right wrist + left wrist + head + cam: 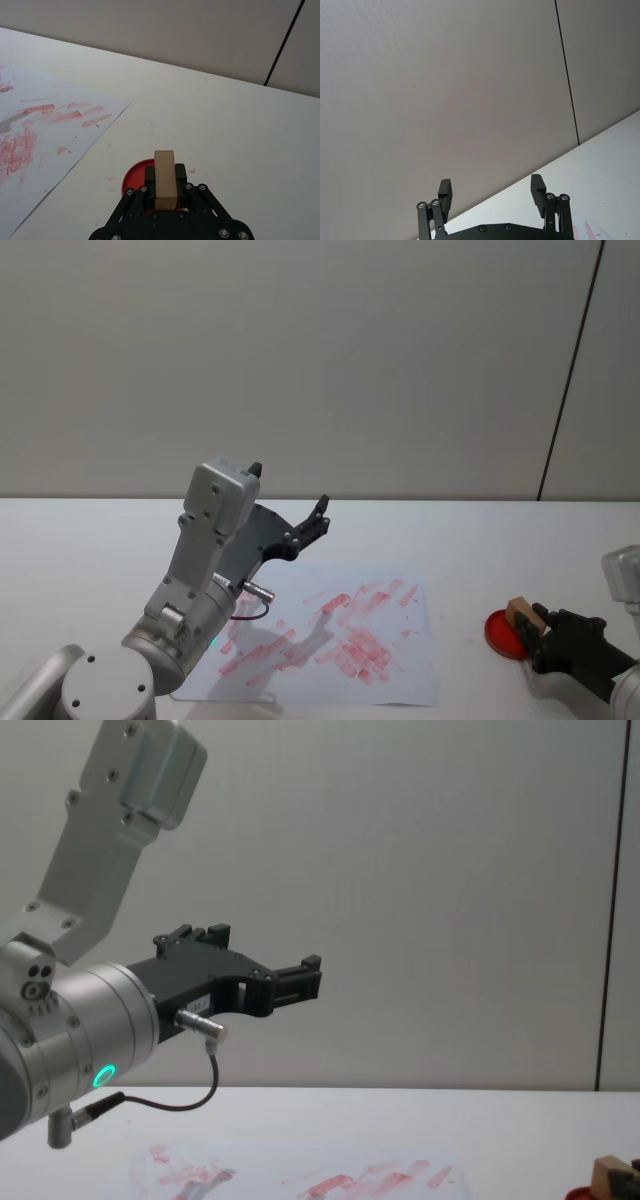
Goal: Use the one hand to pick up the stamp and affix it onto the A4 paper.
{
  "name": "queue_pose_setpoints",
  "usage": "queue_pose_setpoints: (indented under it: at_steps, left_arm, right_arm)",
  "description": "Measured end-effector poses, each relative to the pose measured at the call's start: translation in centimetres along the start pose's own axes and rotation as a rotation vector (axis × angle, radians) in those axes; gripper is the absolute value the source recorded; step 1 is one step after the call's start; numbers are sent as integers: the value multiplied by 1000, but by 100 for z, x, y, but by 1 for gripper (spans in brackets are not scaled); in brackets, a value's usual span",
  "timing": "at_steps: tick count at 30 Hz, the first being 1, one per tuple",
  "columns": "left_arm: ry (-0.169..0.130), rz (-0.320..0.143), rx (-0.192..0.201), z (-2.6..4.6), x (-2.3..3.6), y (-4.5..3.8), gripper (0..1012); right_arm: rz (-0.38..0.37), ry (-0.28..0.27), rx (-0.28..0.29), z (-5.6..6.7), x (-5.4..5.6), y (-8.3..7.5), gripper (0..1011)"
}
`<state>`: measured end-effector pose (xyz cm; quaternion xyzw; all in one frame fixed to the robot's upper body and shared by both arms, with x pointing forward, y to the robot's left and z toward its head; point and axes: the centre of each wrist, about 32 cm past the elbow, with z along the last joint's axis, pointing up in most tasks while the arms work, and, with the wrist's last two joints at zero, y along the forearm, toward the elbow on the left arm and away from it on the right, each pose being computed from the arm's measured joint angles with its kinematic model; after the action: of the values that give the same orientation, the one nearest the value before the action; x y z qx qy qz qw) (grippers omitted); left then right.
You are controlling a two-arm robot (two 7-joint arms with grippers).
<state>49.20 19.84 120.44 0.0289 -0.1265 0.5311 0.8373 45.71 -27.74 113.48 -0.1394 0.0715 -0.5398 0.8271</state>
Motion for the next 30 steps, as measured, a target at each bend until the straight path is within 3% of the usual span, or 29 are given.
queue_pose_setpoints:
  at_steps: [13,22,30]
  left_arm:
    - [0,0,0,0,0,0,1002]
    - [0,0,0,0,0,0,1002]
    - [0,0,0,0,0,0,1002]
  right_arm:
    - [42,-14,60,145,-22,78,223]
    - [142,-13,167,434,-101,200,224]
    - [248,-10,209,630,-230,378,224]
